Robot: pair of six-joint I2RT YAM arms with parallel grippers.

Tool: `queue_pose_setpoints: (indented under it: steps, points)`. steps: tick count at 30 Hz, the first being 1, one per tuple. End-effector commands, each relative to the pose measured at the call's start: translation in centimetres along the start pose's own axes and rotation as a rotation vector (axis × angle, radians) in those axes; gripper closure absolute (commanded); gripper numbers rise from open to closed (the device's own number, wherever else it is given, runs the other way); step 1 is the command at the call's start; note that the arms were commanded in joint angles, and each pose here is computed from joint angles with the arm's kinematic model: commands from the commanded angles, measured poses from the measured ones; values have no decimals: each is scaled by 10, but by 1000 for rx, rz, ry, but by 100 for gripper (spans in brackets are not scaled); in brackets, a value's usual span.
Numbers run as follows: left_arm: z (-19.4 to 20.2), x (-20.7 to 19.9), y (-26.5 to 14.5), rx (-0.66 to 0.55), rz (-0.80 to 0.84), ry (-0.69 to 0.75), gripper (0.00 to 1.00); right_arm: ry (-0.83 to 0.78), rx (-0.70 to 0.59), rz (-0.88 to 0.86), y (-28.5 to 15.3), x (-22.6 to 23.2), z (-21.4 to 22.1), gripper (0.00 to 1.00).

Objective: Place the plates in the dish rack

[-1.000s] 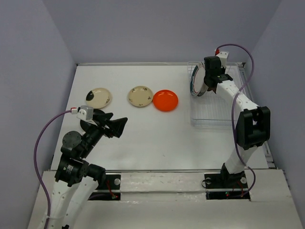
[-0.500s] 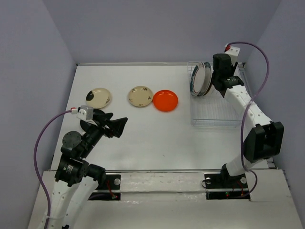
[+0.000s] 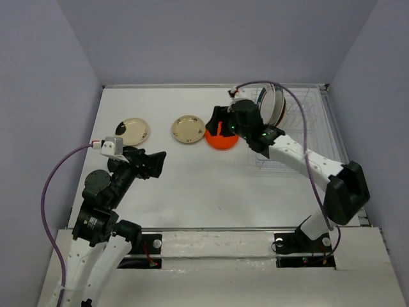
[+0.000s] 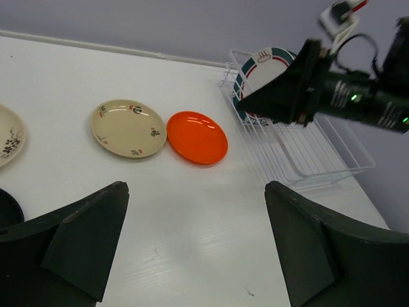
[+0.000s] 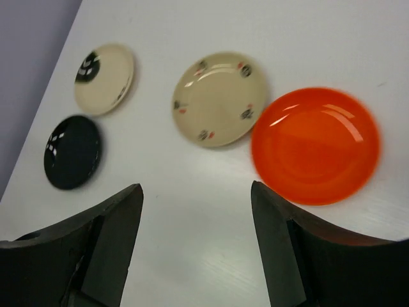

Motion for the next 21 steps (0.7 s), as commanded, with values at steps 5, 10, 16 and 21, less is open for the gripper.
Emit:
queue_pose_setpoints:
  steps: [5, 10, 16, 21]
  points:
    - [-53, -13, -17, -256, -108, 61, 1, 144, 124, -484, 85, 161, 65, 30]
    - [-54, -3, -17, -300, -185, 40, 1, 242, 223, -584, 130, 217, 102, 39]
    - [-42, 10, -8, -270, -244, 9, 1, 339, 344, -688, 163, 264, 146, 46]
    - [-37, 13, -1, -235, -257, 10, 1, 409, 411, -688, 182, 272, 167, 46]
Point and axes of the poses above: each gripper's point midway between its finger pads, its own y axis out along the fingers, its own x axis along the line the jaws close on, z = x × y, the point moved 8 cm from there along -y, back along the fingers, and after that the axes turned 14 degrees about -y, right-handed, at the moved point
